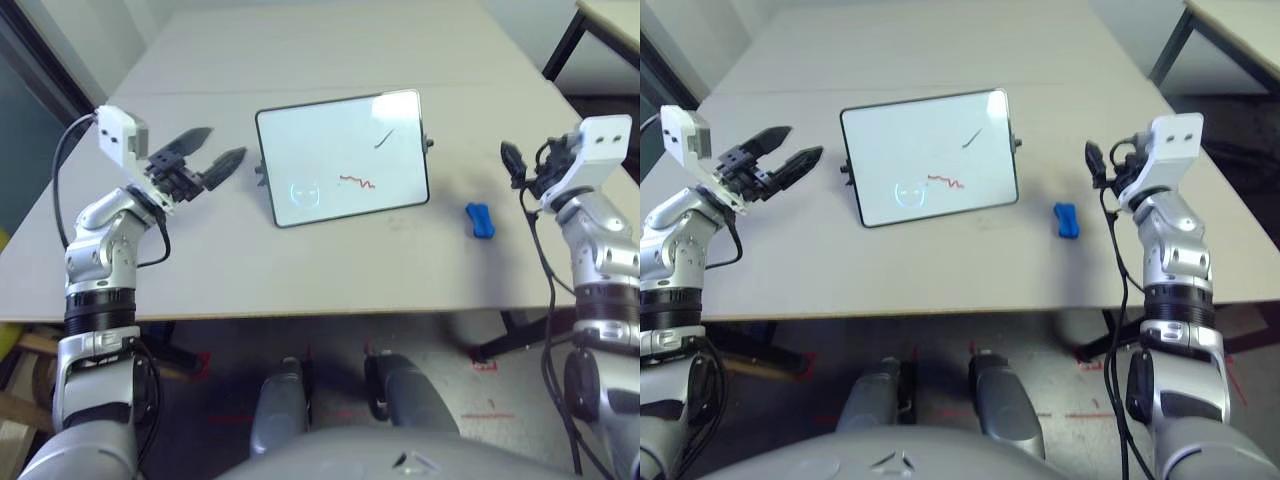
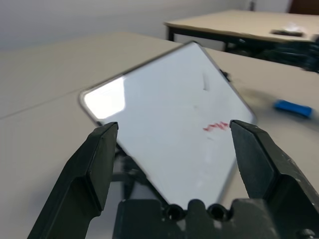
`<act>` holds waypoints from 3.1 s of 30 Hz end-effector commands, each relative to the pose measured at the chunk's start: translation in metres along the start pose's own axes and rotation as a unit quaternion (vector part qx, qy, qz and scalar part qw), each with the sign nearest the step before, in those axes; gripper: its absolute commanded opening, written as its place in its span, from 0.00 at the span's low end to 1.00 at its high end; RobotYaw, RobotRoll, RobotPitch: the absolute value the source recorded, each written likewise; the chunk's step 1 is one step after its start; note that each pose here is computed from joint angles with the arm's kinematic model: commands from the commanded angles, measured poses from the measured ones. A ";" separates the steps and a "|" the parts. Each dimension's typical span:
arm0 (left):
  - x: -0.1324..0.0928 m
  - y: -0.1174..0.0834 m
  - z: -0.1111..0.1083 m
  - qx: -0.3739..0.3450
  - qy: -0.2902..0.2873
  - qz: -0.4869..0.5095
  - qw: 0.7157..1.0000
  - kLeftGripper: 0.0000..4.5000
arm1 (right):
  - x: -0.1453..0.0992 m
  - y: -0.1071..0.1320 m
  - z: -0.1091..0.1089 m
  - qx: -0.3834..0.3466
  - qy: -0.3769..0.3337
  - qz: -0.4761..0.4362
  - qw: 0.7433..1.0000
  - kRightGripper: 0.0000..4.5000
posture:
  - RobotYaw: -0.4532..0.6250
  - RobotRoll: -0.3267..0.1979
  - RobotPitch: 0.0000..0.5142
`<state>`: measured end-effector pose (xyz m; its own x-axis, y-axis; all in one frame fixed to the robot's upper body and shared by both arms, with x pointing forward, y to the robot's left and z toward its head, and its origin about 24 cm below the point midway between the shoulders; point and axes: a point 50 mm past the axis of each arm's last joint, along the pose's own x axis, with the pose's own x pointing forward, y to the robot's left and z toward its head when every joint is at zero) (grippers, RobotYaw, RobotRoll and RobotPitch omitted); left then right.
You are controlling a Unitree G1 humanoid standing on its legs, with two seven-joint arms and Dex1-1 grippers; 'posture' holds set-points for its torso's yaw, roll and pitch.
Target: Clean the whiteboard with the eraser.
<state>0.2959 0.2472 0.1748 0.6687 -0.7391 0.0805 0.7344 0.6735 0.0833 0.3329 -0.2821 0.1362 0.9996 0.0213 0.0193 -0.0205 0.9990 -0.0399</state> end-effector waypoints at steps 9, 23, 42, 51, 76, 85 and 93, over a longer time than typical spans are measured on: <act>0.012 -0.017 -0.005 0.034 0.055 -0.076 0.995 1.00 | -0.017 0.016 0.040 -0.024 0.179 0.022 0.983 1.00 | 0.21 0.62 0.22; 0.027 -0.025 -0.023 0.028 0.071 -0.100 0.992 1.00 | -0.042 0.043 0.043 -0.004 0.387 0.090 0.918 1.00 | 0.18 0.62 0.21; 0.028 -0.030 -0.032 0.032 0.080 -0.102 0.991 1.00 | -0.042 0.060 -0.001 0.013 0.451 0.050 0.891 1.00 | 0.20 0.62 0.23; 0.027 -0.030 -0.032 0.037 0.082 -0.099 0.991 1.00 | -0.039 0.061 -0.009 0.020 0.463 0.027 0.886 1.00 | 0.21 0.62 0.23; 0.032 -0.028 -0.032 0.043 0.080 -0.097 0.991 1.00 | -0.035 0.072 0.013 -0.054 0.419 0.057 0.905 0.06 | 0.21 0.62 0.21; 0.036 -0.026 -0.031 0.049 0.080 -0.097 0.991 1.00 | -0.015 0.095 0.065 -0.317 0.230 0.182 0.902 0.06 | 0.20 0.62 0.19; 0.041 -0.025 -0.030 0.056 0.077 -0.101 0.990 1.00 | 0.018 0.115 0.096 -0.524 0.113 0.270 0.800 0.06 | 0.20 0.62 0.18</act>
<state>0.3069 0.1983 0.1494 0.5224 -0.8493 -0.0759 0.8437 0.5018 0.1907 0.3428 -0.1658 0.2321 0.8494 0.3100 -0.4271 -0.5191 0.3450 -0.7820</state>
